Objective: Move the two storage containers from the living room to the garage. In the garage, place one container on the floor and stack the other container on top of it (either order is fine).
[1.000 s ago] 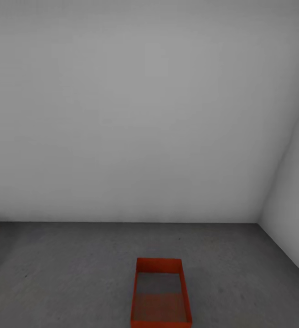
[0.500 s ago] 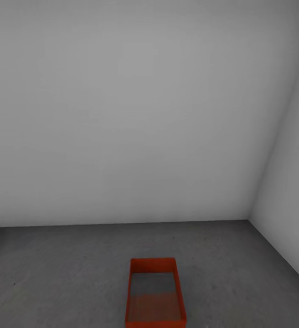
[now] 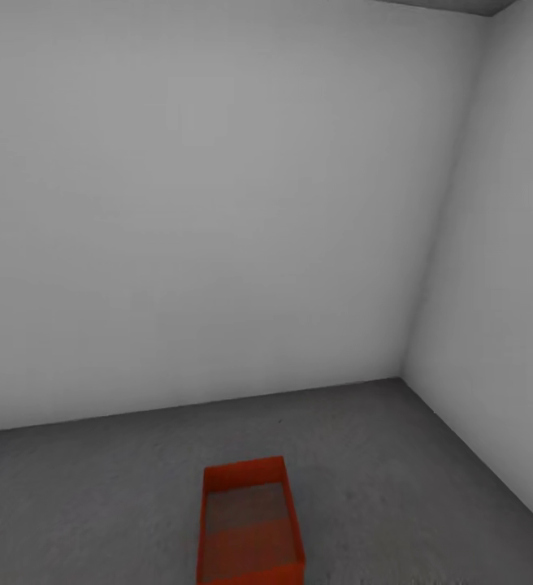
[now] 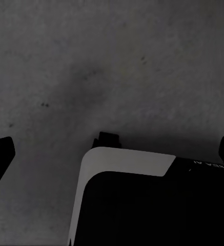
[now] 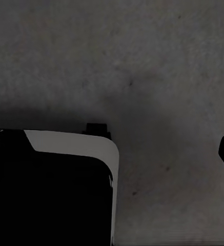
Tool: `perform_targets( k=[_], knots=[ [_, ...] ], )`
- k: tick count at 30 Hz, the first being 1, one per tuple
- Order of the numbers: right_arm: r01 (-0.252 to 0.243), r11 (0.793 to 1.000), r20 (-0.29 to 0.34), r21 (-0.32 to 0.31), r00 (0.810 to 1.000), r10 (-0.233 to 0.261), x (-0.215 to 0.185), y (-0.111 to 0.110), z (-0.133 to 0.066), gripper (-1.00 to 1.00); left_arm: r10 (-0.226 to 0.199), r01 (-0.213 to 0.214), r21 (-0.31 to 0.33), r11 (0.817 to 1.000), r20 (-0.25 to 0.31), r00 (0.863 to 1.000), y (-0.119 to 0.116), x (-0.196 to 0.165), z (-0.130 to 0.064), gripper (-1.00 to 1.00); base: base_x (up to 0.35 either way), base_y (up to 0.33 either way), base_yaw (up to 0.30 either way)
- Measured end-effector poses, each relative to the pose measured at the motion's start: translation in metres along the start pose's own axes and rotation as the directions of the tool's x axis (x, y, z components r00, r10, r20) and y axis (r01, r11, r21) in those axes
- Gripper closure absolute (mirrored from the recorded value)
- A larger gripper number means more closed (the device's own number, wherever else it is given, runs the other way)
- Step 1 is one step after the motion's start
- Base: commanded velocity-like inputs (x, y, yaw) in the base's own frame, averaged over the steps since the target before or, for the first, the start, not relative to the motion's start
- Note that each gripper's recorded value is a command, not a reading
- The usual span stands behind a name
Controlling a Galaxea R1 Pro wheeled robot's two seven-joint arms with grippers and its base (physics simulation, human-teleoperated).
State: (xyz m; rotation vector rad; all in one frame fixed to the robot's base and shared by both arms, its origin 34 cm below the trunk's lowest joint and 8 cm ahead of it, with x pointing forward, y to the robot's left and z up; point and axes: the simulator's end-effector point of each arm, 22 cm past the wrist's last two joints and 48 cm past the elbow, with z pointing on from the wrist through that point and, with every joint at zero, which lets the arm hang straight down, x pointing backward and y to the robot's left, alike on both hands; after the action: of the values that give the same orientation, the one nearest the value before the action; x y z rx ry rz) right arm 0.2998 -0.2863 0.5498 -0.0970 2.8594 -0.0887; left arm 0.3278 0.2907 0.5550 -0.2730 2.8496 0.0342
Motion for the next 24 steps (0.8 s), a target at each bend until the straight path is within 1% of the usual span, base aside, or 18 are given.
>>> perform_targets(
  k=[24],
  knots=[
    [0.006,1.000,-0.001,-0.010,1.000,-0.006,0.0001,0.0045,0.0000,-1.00,0.000,0.000,0.000,1.000,0.000,1.000,0.0000,0.0000,0.0000,-1.00,0.000,0.000,-0.300]
  ],
)
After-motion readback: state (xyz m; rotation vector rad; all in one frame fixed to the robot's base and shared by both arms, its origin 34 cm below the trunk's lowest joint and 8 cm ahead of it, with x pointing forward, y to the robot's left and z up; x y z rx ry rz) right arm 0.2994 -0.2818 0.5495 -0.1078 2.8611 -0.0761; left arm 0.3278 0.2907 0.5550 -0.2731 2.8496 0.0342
